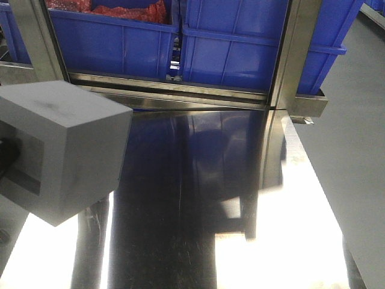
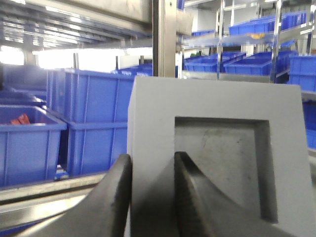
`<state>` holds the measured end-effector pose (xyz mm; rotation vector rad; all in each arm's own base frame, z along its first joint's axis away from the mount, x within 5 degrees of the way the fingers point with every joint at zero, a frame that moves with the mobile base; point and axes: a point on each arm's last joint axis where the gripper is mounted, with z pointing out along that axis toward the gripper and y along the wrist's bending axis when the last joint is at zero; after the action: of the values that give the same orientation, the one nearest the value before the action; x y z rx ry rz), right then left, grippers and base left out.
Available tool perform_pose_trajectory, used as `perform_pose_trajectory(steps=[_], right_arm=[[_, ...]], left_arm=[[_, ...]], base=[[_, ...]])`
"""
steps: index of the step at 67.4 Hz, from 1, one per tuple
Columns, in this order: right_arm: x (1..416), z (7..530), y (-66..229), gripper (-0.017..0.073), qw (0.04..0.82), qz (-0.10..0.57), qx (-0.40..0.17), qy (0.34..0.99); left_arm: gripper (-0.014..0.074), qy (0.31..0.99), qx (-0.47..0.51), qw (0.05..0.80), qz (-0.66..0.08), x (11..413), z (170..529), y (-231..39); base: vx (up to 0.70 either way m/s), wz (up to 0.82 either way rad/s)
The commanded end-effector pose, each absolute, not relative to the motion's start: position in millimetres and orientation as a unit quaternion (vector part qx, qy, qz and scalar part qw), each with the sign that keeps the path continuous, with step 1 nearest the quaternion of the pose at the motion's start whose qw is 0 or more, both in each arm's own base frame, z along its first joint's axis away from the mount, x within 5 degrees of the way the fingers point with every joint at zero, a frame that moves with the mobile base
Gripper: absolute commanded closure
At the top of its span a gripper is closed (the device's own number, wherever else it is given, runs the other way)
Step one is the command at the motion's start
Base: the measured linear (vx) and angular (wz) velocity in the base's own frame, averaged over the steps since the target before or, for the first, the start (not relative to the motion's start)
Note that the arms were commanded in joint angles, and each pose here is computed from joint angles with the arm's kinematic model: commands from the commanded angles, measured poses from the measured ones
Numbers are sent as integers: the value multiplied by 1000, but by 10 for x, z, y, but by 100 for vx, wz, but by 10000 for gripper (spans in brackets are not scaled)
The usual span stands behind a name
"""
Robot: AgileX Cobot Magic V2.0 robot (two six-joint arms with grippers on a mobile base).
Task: Sort gray base to blue bin
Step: 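Lift the gray block with the left gripper and raise it, then drive the base away from the table holding the block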
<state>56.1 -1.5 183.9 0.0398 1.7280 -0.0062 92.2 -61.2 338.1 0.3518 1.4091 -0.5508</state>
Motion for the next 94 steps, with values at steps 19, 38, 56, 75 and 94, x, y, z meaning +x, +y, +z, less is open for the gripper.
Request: perform_pose_trajectory(steps=[19, 38, 56, 75, 94], right_arm=[[581, 1887, -18, 564, 669, -10, 12, 743], [581, 1887, -18, 564, 669, -10, 12, 743], [581, 1887, -18, 564, 669, -10, 12, 743], [581, 1887, -18, 564, 669, -10, 12, 743], [581, 1887, -18, 564, 669, -10, 12, 743]], left_arm=[[601, 589, 130, 754, -261, 902, 3582, -568], [601, 589, 130, 754, -261, 902, 3582, -568], [601, 589, 130, 754, -261, 902, 3582, -568], [601, 589, 130, 754, -261, 902, 3582, -568], [601, 590, 131, 753, -261, 904, 3580, -570]], base=[[0, 0], [0, 0], [0, 0], [0, 0], [0, 0]])
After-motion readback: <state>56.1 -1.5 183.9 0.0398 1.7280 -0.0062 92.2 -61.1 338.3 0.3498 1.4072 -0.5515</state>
